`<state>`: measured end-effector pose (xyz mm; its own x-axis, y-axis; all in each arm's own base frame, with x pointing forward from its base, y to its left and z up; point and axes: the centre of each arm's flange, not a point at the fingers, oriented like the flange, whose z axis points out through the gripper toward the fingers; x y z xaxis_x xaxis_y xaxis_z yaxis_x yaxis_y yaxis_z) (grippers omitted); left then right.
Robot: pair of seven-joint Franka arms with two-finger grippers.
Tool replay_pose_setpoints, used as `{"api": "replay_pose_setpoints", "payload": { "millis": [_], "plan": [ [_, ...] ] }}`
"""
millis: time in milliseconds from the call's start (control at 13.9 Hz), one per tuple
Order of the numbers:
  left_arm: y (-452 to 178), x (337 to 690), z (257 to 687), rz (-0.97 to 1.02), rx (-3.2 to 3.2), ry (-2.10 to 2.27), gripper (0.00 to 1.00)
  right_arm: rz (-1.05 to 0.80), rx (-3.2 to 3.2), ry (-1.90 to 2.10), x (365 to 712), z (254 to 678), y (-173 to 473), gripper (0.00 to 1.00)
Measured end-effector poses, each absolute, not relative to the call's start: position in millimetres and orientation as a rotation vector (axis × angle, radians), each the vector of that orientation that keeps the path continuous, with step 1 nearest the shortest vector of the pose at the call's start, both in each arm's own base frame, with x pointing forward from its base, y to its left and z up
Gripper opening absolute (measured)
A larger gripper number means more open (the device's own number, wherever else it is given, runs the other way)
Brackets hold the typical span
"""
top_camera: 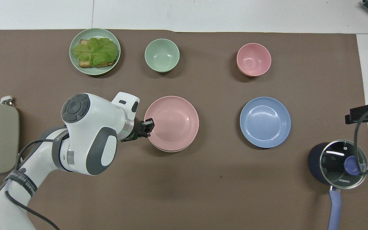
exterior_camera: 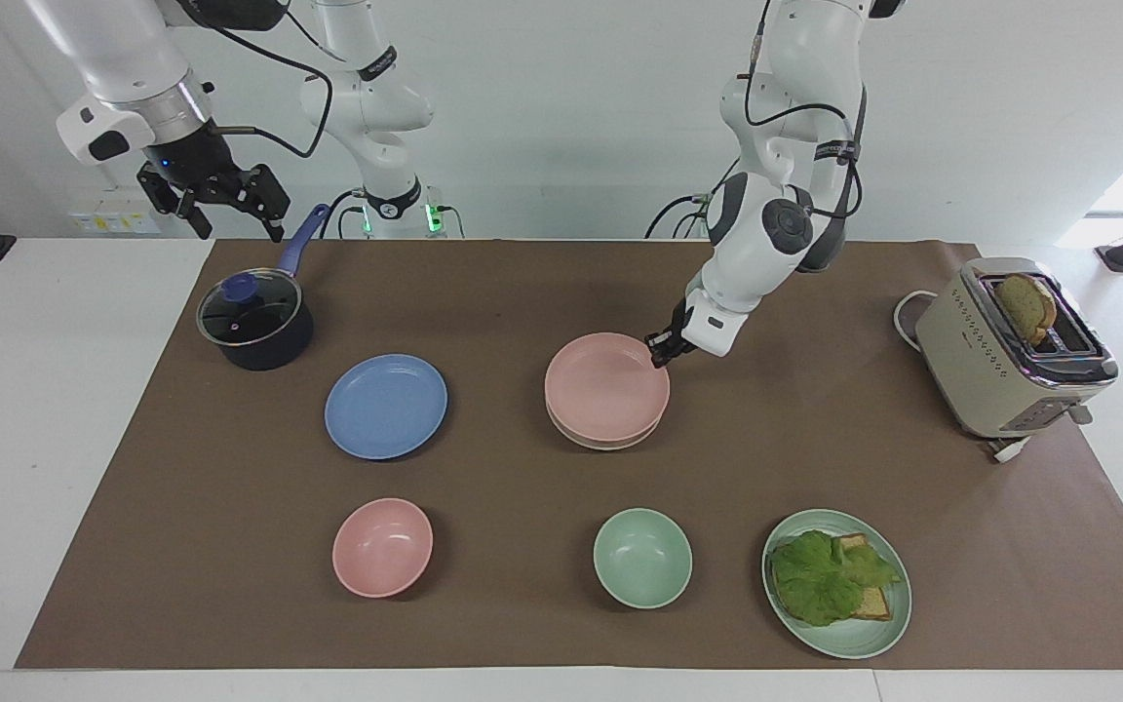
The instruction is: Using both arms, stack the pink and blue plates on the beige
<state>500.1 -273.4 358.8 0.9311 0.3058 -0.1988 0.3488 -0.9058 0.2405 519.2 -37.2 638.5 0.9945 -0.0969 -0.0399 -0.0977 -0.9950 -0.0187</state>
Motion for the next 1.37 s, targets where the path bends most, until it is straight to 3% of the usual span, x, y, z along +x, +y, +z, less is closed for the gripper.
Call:
{"api": "replay_pose_setpoints", "payload": {
  "millis": [288, 503, 791, 935, 1366],
  "plan": [
    [-272.1, 499.4, 356.3, -0.232, 2.818, 0.491, 0.04, 0.061, -3.117, 0.152, 519.2, 638.5, -37.3, 1.00],
    [-271.3, 499.9, 356.3, -0.231, 2.817, 0.494, 0.32, 0.061, -3.117, 0.152, 519.2, 638.5, -37.3, 1.00],
    [-268.3, 501.7, 356.5, -0.228, 2.816, 0.501, 0.81, 0.061, -3.117, 0.152, 519.2, 638.5, -37.3, 1.00],
    [-261.1, 507.3, 359.6, -0.207, 2.822, 0.503, 1.00, 0.061, -3.117, 0.152, 519.2, 638.5, -37.3, 1.00],
    [-166.6, 559.8, 401.7, -0.053, 2.997, 0.398, 1.00, 0.061, -3.117, 0.152, 519.2, 638.5, -37.3, 1.00]
  ]
}}
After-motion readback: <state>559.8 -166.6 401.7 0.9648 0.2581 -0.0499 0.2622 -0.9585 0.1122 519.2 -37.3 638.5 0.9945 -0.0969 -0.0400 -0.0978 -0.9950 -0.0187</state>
